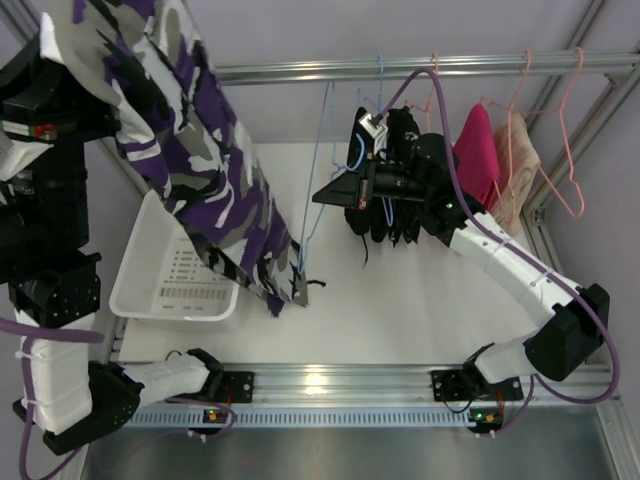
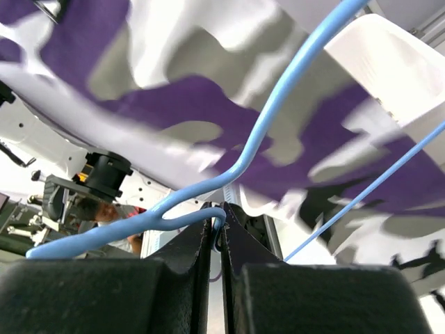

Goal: Remove the trousers from the hanger

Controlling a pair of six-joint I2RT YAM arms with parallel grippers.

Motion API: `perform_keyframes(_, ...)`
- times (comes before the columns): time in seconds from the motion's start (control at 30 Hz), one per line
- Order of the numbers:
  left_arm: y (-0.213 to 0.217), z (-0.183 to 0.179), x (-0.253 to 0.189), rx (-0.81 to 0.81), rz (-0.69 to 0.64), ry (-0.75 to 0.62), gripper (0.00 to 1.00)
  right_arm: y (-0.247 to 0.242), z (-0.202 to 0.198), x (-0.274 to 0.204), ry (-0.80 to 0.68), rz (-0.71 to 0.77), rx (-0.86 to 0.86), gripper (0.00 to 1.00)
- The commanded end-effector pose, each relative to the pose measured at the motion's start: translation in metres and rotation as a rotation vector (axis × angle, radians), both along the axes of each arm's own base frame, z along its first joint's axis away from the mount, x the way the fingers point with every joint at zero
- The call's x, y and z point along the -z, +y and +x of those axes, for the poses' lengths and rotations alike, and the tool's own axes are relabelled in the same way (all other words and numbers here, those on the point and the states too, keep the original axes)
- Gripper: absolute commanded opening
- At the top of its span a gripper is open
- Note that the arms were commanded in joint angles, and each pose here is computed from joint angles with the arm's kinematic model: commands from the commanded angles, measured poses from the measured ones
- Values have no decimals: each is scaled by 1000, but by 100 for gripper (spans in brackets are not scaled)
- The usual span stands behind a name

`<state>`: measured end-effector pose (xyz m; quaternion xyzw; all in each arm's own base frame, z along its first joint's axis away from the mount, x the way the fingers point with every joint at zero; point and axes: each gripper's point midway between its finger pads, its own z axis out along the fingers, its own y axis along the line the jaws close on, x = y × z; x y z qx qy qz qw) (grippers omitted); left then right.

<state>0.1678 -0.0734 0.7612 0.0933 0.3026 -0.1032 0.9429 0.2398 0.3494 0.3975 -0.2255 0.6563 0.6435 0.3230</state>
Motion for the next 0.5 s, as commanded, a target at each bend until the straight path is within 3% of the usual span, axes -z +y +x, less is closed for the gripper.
perform_keyframes(0.0,72,-70,-55,-245,-132,-287,0,3,-11,-21,-81,32,-18,0)
perform_keyframes(0.23,98,-68,-58,-566,-65,-295,0,1,-12,-25,-98,34,-14,0)
perform_keyframes(0.47,78,-34,-19,-724,157,-232,0,-2,-16,-29,-111,36,-15,0)
